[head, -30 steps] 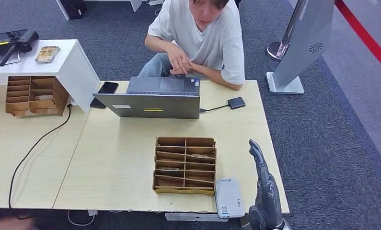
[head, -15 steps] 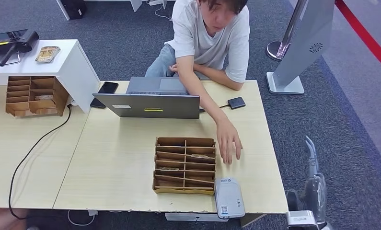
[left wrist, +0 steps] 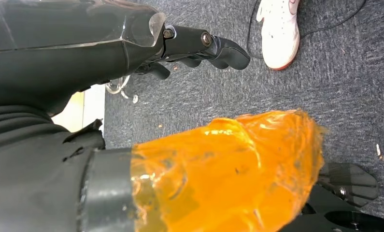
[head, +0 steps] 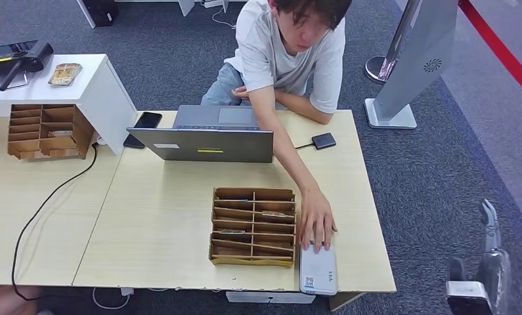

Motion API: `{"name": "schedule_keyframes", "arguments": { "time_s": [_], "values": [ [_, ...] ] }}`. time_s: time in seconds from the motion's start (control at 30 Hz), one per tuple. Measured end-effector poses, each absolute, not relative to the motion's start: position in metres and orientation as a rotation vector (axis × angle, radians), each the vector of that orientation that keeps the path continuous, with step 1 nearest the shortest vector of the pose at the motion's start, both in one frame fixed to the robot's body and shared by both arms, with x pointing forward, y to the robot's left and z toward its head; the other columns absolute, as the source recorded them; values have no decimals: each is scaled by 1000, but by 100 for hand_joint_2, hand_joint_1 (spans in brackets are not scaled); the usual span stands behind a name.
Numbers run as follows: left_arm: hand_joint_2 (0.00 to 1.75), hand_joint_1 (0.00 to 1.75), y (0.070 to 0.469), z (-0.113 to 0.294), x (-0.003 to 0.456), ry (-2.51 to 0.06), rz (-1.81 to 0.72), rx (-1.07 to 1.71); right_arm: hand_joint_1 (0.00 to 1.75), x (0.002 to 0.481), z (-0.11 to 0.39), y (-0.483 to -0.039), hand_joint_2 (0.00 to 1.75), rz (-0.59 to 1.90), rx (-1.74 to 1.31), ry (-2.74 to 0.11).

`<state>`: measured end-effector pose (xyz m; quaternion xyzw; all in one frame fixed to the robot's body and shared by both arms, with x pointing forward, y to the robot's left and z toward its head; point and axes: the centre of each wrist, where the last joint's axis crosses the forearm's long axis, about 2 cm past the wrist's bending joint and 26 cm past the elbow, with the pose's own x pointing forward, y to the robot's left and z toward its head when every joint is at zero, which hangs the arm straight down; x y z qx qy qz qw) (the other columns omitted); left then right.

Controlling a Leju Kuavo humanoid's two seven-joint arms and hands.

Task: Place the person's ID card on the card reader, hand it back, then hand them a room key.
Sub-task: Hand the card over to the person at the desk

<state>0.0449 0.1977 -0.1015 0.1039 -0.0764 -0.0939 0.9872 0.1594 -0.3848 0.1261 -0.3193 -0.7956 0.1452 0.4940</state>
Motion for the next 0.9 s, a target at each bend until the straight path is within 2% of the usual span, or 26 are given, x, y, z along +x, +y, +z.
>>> {"name": "schedule_keyframes", "arguments": {
  "time_s": [0.27, 0.47, 0.67, 0.9],
  "values": [
    [0, 0, 198, -102, 45, -147, -171, 205, 0, 129, 80, -450, 0, 312, -959, -1609],
    [0, 0, 198, -101, 45, -145, -162, 206, 0, 96, 31, -471, 0, 207, -1008, -1355],
    [0, 0, 195, -101, 46, -143, -159, 205, 0, 70, -21, -464, 0, 23, -929, -1155],
    [0, 0, 194, -101, 47, -135, -157, 207, 0, 47, -72, -422, 0, -130, -810, -900]
  ]
}}
